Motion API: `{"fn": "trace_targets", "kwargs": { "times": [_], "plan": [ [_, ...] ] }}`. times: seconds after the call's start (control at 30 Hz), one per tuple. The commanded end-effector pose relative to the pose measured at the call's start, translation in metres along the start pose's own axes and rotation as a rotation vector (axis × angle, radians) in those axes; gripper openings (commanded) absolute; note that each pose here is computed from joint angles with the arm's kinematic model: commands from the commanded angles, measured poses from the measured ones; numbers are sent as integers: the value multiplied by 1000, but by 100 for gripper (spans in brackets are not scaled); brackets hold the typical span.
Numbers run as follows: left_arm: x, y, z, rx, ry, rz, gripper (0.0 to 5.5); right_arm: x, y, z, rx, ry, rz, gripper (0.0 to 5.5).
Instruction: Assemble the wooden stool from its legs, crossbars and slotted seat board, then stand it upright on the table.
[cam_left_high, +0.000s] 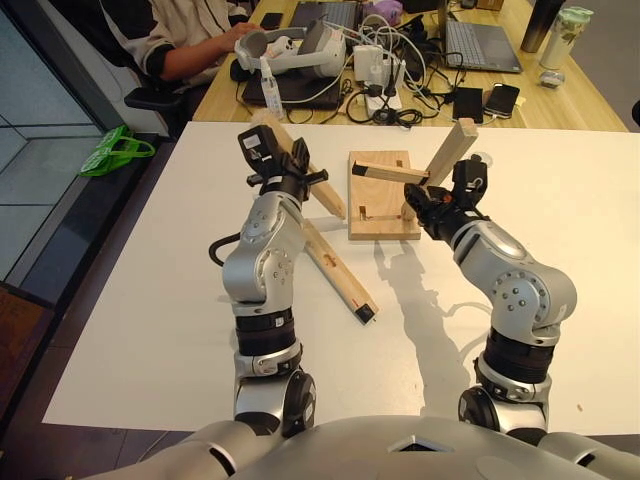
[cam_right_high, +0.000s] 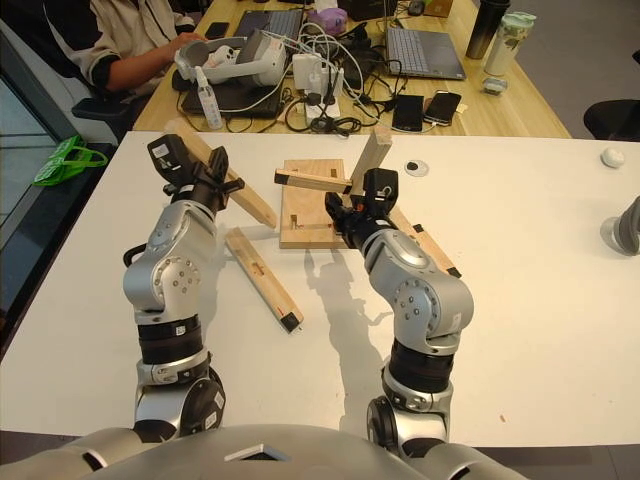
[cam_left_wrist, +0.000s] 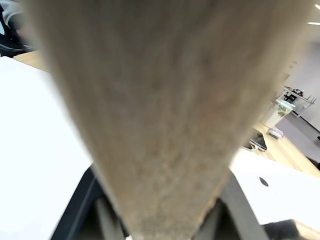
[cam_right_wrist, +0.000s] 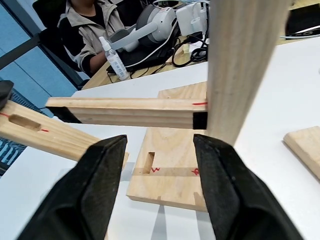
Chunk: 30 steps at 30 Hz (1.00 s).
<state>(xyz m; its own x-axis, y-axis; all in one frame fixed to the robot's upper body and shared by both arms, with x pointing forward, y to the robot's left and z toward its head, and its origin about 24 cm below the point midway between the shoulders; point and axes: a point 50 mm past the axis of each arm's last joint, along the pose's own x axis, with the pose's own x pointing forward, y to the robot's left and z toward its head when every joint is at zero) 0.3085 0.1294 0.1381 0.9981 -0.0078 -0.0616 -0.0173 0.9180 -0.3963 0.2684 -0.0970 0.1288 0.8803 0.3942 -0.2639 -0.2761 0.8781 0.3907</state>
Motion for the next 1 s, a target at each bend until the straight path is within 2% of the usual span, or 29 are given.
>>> {"fn": "trace_targets", "kwargs": {
  "times": [0.03, 0.23, 0.37, 0.5, 0.6, 1.0],
  "plan": [
    [-1, 0, 14, -46, -67, -17, 102, -2, 7, 5, -25, 6, 74, 247],
    [0, -7, 14, -194, -67, -68, 102, -5, 19, 10, -50, 12, 214, 247],
    [2, -10, 7, -244, -21, -94, 102, -7, 30, 30, -69, -116, 310, 247],
    [7, -10, -4, -223, 37, -85, 102, -4, 30, 61, -28, -284, 303, 247],
    [9, -9, -12, -195, 60, -72, 102, 4, 31, 75, -23, -341, 302, 247],
    [17, -9, -20, -3, 17, -34, 102, 24, 59, 85, -72, -355, 387, 247]
  ]
}}
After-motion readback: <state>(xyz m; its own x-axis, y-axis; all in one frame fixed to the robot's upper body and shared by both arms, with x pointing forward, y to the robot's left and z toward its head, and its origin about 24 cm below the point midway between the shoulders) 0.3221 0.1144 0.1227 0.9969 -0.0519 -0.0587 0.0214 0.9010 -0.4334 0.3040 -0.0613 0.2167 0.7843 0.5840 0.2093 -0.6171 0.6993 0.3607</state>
